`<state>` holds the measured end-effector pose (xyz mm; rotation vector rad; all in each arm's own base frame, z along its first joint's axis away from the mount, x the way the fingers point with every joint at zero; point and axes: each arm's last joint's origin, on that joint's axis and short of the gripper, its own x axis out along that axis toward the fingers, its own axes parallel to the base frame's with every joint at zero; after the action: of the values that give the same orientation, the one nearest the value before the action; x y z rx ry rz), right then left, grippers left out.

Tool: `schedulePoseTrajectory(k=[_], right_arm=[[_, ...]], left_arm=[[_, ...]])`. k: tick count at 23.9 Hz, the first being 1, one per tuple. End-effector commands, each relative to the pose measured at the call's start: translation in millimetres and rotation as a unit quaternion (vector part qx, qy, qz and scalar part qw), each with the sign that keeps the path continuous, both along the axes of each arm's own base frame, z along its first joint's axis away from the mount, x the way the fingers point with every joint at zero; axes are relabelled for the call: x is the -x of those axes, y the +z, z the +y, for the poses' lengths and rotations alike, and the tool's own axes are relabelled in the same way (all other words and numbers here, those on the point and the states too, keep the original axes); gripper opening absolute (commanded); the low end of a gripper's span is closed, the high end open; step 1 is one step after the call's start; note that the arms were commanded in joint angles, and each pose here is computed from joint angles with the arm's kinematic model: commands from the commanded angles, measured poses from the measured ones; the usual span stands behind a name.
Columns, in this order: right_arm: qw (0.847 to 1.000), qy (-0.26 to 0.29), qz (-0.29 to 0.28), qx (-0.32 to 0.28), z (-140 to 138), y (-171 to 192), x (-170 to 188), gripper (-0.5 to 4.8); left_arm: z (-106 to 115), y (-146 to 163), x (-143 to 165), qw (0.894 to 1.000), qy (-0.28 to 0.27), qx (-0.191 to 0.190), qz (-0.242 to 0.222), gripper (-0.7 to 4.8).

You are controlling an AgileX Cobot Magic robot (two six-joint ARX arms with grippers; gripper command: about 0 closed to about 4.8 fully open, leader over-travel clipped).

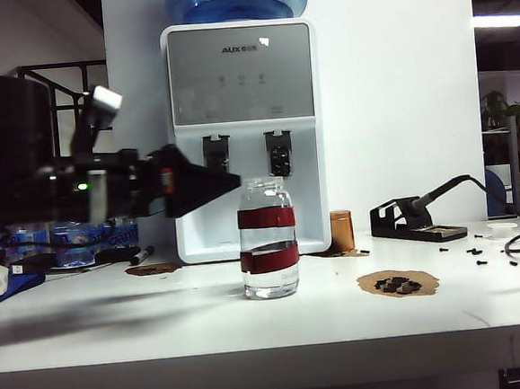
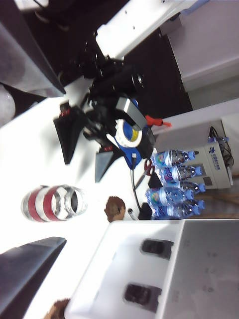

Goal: Pick up the water bottle with two loops of red belts, then reach the front water dispenser and gently press the gray-black baffle horizontally to get a little water.

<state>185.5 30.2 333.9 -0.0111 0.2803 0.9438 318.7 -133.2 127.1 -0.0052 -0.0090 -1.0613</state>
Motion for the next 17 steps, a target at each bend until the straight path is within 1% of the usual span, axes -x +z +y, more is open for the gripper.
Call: schedulePoseTrajectory(k=[1,3,6,9,14,17], right_arm=[[0.999,0.037,-0.006,-0.008,5,2,2,4.79],[0.999,0.041,-0.005,-0.007,8,2,2,4.79],[0.999,0.044,-0.004,-0.005,10,1,2,4.79],[0.999,0.043,-0.003,-0.005,10,1,2,4.79],[0.999,0.042,0.0,-0.004,10,0,1,4.79],[0.999,0.042,0.008,-0.004,10,-1,1,4.79]], left_arm=[[-12,-3,-16,1.0,0.024,-0.007,0.012,4.79],[-16,-6,-23,0.999,0.022,-0.011,0.022,4.79],[-18,-11,-25,0.999,0.014,-0.012,0.026,4.79],[-22,-15,-23,0.999,-0.001,-0.017,0.038,4.79],[-32,-19,-18,0.998,-0.026,-0.021,0.044,4.79],[-41,-19,-14,0.999,-0.029,-0.025,0.036,4.79]])
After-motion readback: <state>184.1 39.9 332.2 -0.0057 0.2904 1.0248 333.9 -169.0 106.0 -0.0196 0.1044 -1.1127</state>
